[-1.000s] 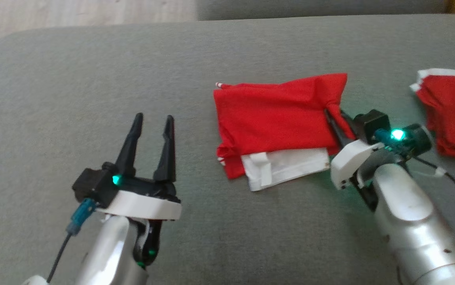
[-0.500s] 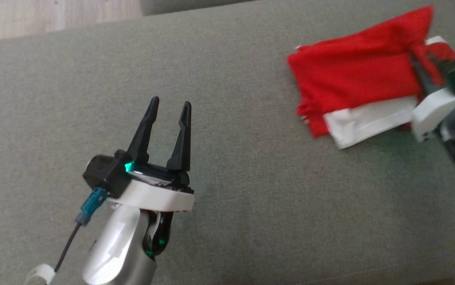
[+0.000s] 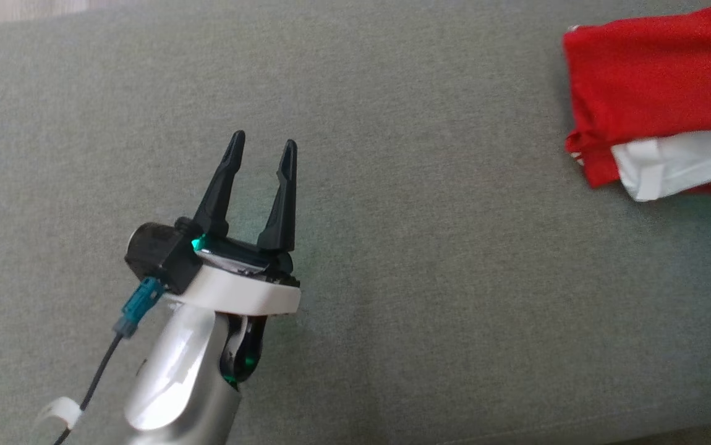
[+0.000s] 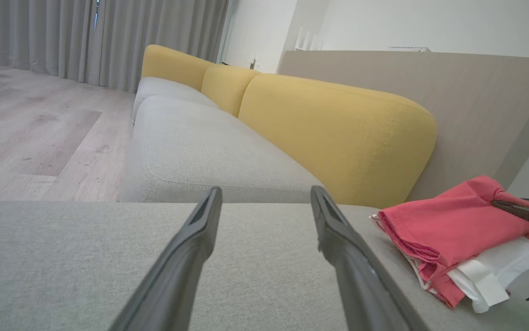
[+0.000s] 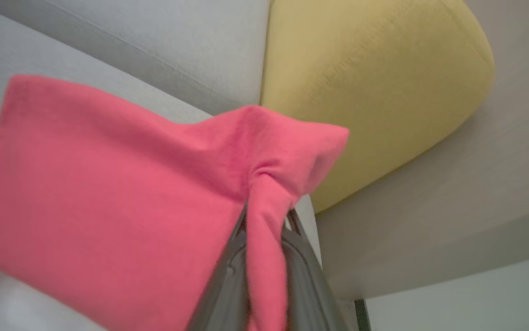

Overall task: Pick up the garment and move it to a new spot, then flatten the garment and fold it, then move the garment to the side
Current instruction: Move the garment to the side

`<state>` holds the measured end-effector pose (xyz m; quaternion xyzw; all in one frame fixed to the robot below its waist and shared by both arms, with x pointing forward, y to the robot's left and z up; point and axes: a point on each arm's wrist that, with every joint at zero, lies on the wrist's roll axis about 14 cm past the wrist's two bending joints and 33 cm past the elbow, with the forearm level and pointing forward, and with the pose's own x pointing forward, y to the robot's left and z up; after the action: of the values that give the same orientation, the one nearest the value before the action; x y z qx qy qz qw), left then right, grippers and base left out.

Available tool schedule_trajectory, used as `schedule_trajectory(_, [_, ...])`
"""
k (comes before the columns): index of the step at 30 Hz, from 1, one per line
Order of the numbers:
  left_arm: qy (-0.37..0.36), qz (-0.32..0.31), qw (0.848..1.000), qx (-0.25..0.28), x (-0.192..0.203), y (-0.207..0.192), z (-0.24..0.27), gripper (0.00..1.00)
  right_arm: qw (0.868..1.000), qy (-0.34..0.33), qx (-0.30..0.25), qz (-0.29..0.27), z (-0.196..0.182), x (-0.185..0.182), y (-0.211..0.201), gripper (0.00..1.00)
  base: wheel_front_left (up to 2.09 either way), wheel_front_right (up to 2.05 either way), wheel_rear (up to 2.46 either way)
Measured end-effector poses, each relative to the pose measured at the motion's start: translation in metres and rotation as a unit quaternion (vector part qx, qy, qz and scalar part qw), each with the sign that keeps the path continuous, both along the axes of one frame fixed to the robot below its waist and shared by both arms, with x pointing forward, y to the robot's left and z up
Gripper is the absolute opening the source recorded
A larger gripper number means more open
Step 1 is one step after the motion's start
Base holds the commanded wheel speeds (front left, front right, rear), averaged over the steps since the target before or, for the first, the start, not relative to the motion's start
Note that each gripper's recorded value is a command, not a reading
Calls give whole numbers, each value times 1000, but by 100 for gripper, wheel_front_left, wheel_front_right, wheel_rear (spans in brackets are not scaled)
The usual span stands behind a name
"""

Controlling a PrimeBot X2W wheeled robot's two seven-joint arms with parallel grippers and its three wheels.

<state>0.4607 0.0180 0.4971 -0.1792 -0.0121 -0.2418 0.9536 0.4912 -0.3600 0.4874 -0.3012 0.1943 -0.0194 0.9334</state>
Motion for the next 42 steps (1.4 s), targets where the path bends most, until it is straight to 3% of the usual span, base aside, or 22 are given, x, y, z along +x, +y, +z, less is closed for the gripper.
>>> schedule_trajectory(9, [14,15,1000,9,12,13,-16,100,997,51,-24,-53,-31,-5,-36,0,0,0,0])
schedule_trajectory(10, [14,17,1000,9,13,14,-16,100,997,51,-25,-56,-32,-5,-38,14,0,0,0])
schedule_trajectory(11, [14,18,1000,10,13,15,-16,100,997,51,-26,-59,-32,-5,-40,49,0,0,0])
schedule_trajectory(12, [15,20,1000,11,13,16,-17,100,997,49,-25,-62,-32,-5,-41,100,0,0,0])
schedule_trajectory(22, [-7,38,999,8,13,26,4,100,998,-26,-4,-49,2,3,-22,100,0,0,0])
schedule_trajectory(27, [-31,52,998,7,10,35,25,100,994,-109,32,-4,43,15,24,100,0,0,0])
schedule_trajectory(35, [-46,83,995,4,-10,56,42,100,955,-257,134,67,123,11,102,100,0,0,0])
schedule_trajectory(42, [-48,117,992,4,-26,80,47,100,917,-290,257,91,128,-17,161,100,0,0,0])
